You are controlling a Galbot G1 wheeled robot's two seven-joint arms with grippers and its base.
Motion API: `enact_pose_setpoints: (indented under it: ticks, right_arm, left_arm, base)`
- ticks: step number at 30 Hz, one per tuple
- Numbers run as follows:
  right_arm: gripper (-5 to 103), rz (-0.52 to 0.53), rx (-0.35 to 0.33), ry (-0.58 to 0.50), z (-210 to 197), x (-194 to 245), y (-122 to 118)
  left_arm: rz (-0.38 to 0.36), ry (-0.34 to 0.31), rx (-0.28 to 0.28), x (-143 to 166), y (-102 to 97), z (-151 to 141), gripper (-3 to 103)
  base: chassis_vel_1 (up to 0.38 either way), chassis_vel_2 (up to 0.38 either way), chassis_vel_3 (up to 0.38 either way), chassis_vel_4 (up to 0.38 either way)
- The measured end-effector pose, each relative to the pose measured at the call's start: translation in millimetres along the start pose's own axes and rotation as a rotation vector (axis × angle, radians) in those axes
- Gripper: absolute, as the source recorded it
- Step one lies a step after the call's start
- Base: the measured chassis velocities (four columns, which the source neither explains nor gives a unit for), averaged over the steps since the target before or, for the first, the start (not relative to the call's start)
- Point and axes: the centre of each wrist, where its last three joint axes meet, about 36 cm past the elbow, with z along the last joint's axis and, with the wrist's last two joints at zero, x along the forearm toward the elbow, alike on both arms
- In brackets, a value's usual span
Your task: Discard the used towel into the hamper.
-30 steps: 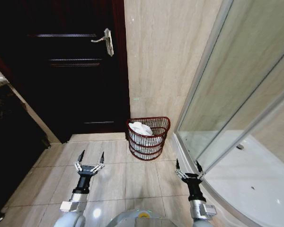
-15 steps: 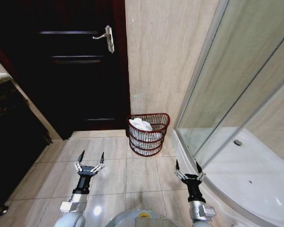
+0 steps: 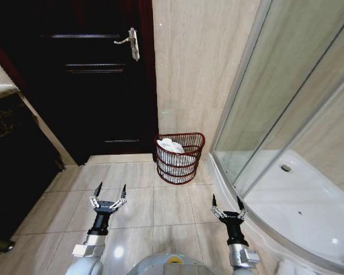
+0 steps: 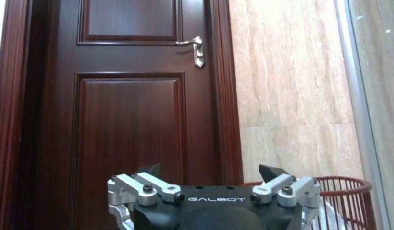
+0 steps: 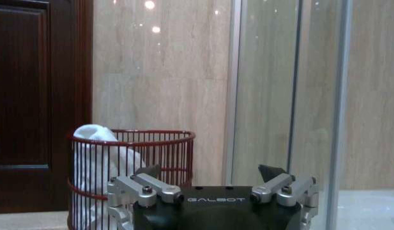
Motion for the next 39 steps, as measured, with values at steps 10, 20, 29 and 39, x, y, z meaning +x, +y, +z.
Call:
enact_pose_setpoints:
  ticks: [10, 20, 29, 39]
  right_arm:
    - [100, 0.001, -0.001, 0.003, 2.3, 2.0, 2.7]
    - [100, 0.000, -0.003, 0.005, 4.2, 4.2, 5.9]
    - [100, 0.017, -0.011, -0.013, 5.0, 1.9, 7.3]
    - [100, 0.035, -0.020, -0.018, 4.9, 1.3, 7.2]
  left_arm:
    - [0.001, -0.001, 0.000, 0.5, 0.3, 0.8, 100]
    - [0.001, -0.001, 0.000, 1.9, 0.6, 2.0, 100]
    - [0.011, -0.005, -0.020, 3.4, 1.8, 5.2, 100]
    - [0.012, -0.017, -0.025, 4.1, 1.6, 7.0, 100]
  base:
    - [0.065, -0.056, -0.063, 0.065]
    - [0.077, -0.073, -0.082, 0.078]
    - [0.057, -0.043, -0.056, 0.047]
    - [-0.025, -0.016, -0.009, -0.019]
